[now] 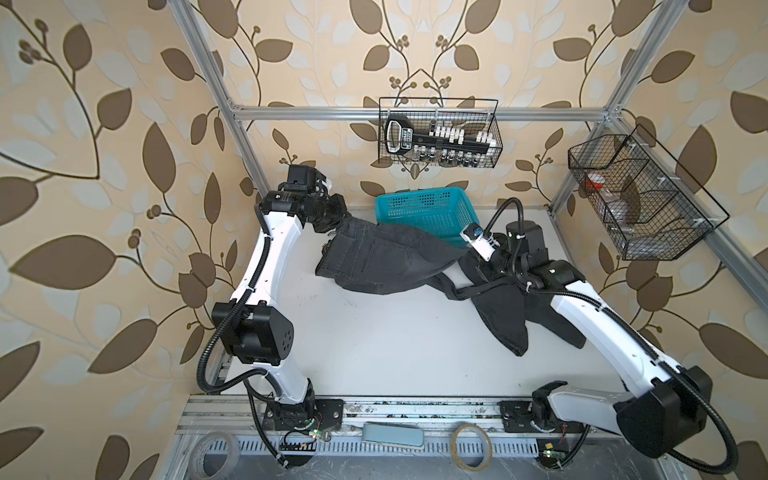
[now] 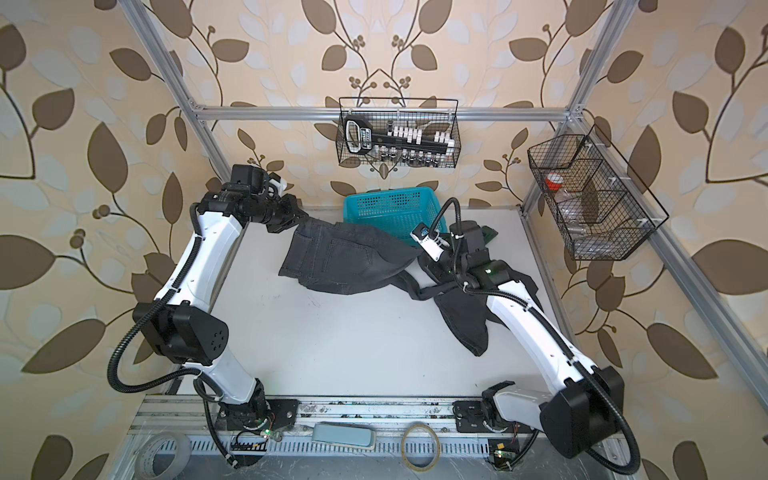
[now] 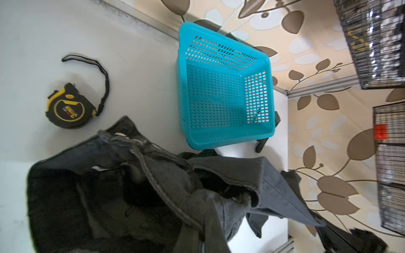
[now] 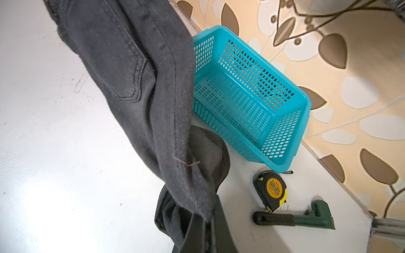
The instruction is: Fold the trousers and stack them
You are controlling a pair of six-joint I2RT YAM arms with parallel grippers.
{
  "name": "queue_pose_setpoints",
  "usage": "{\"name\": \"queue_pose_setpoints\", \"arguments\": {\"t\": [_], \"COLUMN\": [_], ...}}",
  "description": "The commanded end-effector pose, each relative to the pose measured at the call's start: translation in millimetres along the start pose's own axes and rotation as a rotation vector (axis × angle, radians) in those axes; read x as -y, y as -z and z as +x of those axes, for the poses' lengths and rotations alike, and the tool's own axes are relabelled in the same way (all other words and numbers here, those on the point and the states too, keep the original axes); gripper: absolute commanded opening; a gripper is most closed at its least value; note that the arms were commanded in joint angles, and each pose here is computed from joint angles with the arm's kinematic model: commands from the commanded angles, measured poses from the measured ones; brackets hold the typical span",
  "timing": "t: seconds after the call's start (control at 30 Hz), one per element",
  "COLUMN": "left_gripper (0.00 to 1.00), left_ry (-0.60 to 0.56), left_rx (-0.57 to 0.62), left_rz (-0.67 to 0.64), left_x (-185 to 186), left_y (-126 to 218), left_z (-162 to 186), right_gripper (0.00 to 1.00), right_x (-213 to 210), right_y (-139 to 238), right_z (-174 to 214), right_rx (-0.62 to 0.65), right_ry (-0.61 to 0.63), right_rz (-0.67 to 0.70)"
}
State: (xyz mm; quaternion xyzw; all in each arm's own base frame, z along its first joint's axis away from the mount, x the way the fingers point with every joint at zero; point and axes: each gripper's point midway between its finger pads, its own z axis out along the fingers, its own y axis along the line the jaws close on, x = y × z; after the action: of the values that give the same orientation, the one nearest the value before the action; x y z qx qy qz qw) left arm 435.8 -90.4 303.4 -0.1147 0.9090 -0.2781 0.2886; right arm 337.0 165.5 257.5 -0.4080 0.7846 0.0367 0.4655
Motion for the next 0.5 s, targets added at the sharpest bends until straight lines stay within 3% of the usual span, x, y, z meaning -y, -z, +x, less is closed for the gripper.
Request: {"name": "queue_pose_setpoints", "arguments": {"t": [0.0,0.23,0.47], "left_gripper": [0.00,0.00,0.00], "left_ry": [-0.105,-0.099,-0.018], "left_rx": [0.071,0.130,0.115], "left_rz": [-0.095,-0.271,-0.427], "left_x": [-10,-61,-107], "left_y": [19,24,37], "left_z": [-12,18,64], "right_gripper": [0.00,0.00,0.00], "right_x": [-43,-140,-240], "right_y": [18,29,22], "right_z": [18,50,88], "right_rx": [-0.068,-0.103,-0.147], "right_ry": [0.018,0.077,0.232], "right_rz": [-0.061,-0.203,-0.412]}}
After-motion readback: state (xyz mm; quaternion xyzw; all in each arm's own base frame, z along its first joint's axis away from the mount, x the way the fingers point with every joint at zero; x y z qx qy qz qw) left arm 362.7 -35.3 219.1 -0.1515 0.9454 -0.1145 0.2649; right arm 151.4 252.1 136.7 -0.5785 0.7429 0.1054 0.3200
